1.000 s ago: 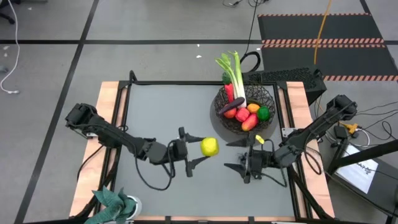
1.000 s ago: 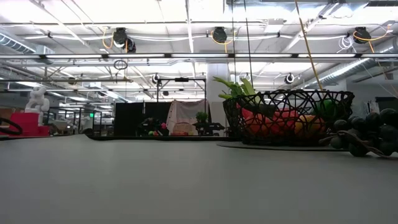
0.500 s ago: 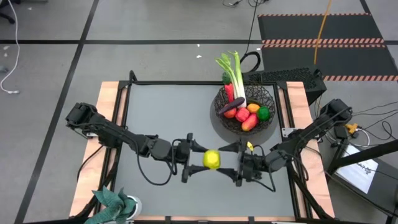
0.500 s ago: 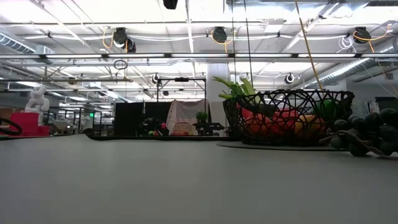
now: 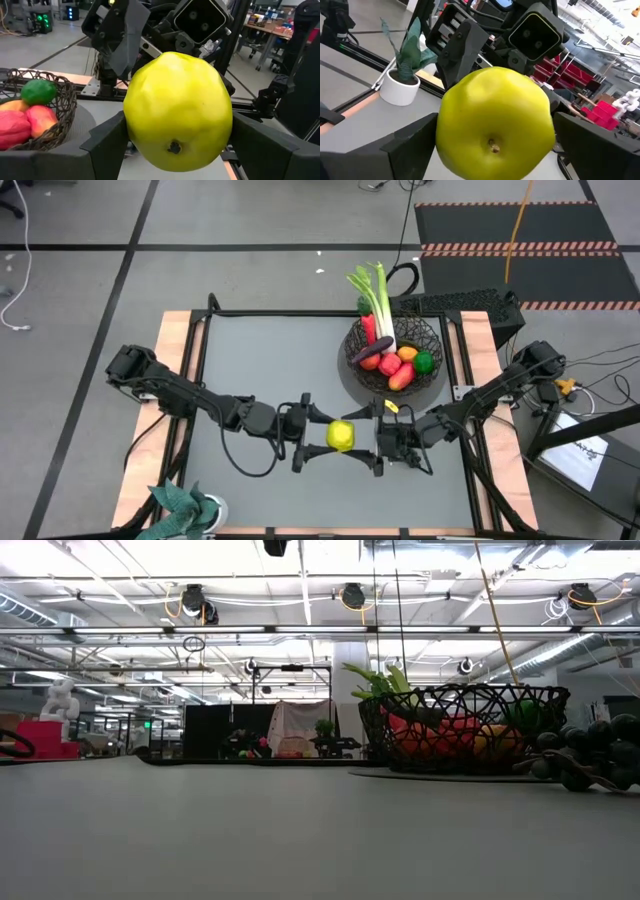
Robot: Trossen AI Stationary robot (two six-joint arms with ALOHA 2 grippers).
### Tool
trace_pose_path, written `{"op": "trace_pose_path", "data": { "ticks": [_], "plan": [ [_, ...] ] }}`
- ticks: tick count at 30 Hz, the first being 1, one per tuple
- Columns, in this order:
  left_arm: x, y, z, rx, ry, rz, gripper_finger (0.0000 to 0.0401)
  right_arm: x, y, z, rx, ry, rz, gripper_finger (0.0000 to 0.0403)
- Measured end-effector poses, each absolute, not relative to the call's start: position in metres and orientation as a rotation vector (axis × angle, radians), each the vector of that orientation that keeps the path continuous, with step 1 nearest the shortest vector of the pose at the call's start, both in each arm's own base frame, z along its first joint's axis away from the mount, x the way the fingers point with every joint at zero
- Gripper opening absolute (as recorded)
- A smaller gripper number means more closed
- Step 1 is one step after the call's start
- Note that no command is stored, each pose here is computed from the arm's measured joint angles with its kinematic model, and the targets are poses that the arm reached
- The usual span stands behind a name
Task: Build produce basket
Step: Put the apple into the black wire basket
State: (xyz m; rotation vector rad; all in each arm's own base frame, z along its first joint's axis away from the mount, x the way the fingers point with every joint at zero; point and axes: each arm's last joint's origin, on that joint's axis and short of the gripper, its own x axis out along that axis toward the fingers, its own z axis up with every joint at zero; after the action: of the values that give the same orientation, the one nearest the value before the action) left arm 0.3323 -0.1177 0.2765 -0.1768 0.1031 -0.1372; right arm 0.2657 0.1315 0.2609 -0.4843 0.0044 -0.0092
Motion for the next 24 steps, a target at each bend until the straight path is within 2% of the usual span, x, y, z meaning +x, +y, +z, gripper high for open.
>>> {"op": "trace_pose_path", "data": {
  "ticks": [10,17,24],
  "plan": [
    [0.324,-0.117,0.287,-0.084,0.079,-0.068,0.0394,0.266,0.131,0.261,-0.484,0.005,-0.018,0.0341],
    [0.291,-0.115,0.313,-0.024,0.12,0.034,0.039,0.263,0.132,0.261,-0.486,0.028,-0.041,0.0341],
    [0.252,-0.111,0.328,-0.002,0.207,0.155,0.039,0.26,0.124,0.258,-0.522,0.133,-0.348,0.0341]
  ]
}}
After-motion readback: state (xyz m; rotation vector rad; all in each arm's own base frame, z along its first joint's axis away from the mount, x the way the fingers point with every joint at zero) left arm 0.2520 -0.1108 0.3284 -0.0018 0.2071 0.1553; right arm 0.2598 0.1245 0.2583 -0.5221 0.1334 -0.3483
